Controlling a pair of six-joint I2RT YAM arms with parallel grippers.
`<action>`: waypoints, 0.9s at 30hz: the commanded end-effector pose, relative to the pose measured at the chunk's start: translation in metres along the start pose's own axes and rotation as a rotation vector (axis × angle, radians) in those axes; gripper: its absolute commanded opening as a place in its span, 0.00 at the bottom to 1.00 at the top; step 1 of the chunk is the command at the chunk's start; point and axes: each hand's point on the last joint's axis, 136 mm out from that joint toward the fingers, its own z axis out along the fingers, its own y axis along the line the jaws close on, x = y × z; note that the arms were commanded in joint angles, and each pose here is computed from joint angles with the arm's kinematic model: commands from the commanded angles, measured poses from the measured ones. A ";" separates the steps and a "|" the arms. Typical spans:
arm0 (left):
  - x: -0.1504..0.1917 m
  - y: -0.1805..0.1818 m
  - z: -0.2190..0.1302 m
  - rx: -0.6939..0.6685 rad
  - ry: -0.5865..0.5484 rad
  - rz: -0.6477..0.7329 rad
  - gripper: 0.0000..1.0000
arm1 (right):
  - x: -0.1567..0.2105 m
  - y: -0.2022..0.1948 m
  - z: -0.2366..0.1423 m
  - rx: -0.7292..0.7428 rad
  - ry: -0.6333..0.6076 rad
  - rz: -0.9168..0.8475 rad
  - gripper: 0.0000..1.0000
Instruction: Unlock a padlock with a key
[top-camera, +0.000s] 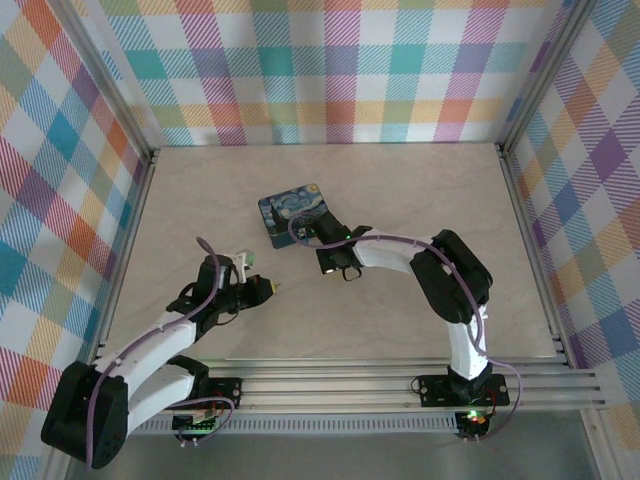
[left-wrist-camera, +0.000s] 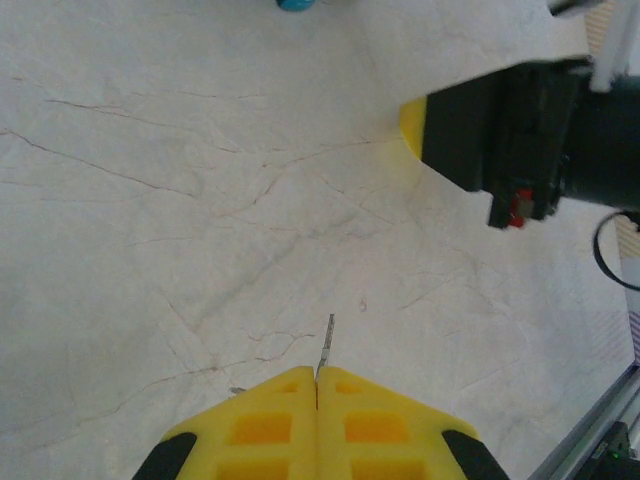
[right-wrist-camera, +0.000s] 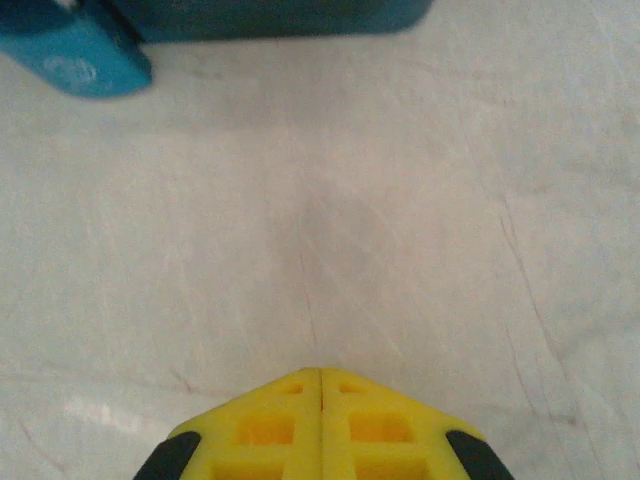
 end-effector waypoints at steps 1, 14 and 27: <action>-0.022 -0.014 0.001 0.039 -0.053 0.039 0.00 | -0.009 0.004 -0.019 -0.032 -0.047 0.026 0.14; -0.060 0.004 0.029 -0.116 -0.001 -0.030 0.00 | -0.074 0.054 -0.016 -0.175 -0.139 -0.069 0.55; -0.100 0.027 0.045 -0.155 -0.023 -0.096 0.00 | -0.095 0.063 0.011 -0.135 -0.105 -0.069 0.56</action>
